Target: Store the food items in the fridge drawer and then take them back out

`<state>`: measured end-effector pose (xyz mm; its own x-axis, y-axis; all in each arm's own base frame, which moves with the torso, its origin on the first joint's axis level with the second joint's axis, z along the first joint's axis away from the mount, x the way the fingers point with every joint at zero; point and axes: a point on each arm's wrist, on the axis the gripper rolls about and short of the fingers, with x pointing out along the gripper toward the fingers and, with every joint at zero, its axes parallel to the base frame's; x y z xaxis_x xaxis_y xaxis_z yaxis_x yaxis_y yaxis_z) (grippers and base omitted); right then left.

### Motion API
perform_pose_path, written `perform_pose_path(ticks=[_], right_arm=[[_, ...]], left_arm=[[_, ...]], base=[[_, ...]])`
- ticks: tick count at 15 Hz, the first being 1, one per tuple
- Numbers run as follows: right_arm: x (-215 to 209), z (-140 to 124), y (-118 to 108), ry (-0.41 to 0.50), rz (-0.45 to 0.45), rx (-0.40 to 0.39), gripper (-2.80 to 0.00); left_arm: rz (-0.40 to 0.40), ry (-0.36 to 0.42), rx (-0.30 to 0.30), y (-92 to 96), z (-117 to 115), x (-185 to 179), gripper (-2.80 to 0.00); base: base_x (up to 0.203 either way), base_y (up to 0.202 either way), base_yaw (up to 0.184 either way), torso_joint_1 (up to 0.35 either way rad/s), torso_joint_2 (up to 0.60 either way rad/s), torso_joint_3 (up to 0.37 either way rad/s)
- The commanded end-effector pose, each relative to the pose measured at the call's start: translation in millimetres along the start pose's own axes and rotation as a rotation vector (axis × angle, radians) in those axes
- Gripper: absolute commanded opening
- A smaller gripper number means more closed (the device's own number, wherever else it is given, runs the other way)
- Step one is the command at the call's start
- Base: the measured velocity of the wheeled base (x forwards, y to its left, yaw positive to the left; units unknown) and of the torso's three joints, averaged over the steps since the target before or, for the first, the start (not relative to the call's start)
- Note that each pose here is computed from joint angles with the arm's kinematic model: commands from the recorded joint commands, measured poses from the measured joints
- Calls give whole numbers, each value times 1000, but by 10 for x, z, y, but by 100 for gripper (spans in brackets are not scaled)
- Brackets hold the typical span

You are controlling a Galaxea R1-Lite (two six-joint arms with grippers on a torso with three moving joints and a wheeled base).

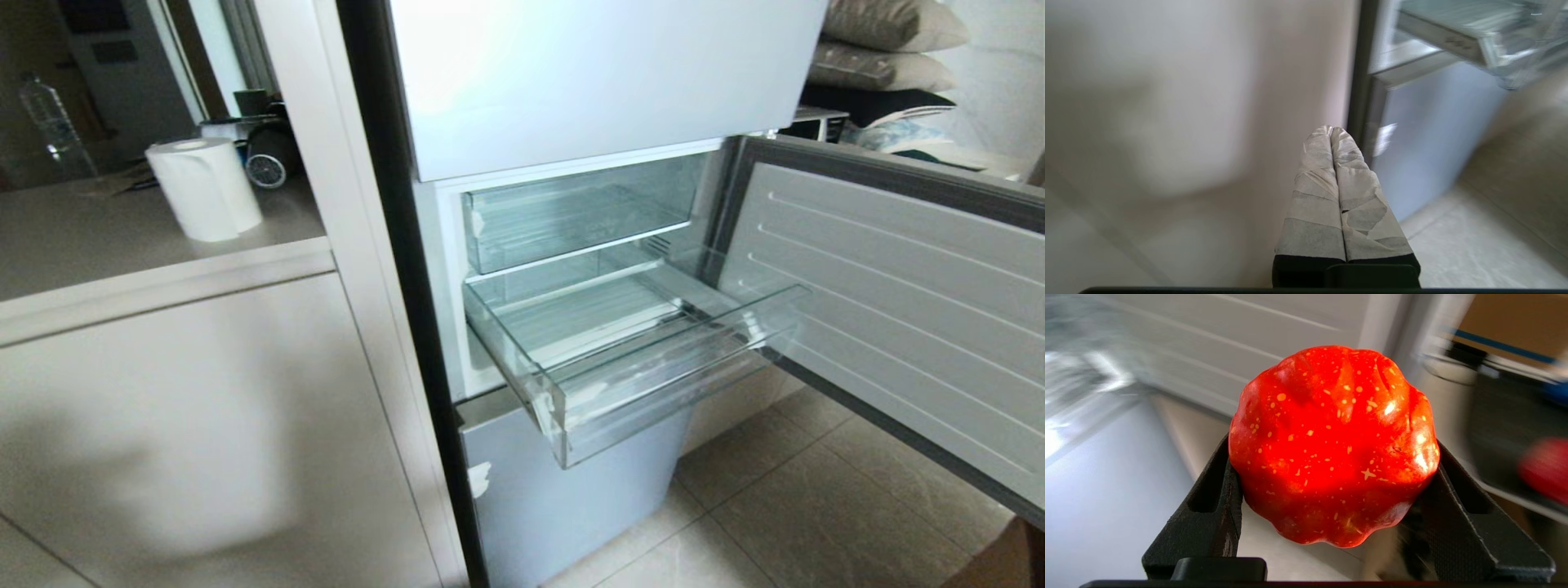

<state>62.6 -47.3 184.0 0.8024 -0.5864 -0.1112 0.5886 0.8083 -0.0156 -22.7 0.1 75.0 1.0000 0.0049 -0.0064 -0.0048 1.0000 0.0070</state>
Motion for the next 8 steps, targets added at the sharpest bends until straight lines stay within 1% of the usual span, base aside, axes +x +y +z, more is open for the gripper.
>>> perform_pose_path(ticks=[1,3,4,6,8], right_arm=[[67,-18,-40,33,-38,8,-280],[158,14,-89,58,-80,36,-280],[227,74,-137,63,-118,63,-280],[378,252,-279,52,-211,107,-280],[541,368,-444,56,-294,150,-280]], left_arm=[[0,0,1,0,0,0,-280],[1,0,-1,0,0,0,-280],[1,0,1,0,0,0,-280],[1,0,1,0,0,0,-280],[1,1,1,0,0,1,-280]], base=[[-1,2,-166,2,2,2],[2,4,-131,6,-2,3],[2,-1,-60,-1,6,2],[0,0,0,0,0,0],[0,0,0,0,0,0]])
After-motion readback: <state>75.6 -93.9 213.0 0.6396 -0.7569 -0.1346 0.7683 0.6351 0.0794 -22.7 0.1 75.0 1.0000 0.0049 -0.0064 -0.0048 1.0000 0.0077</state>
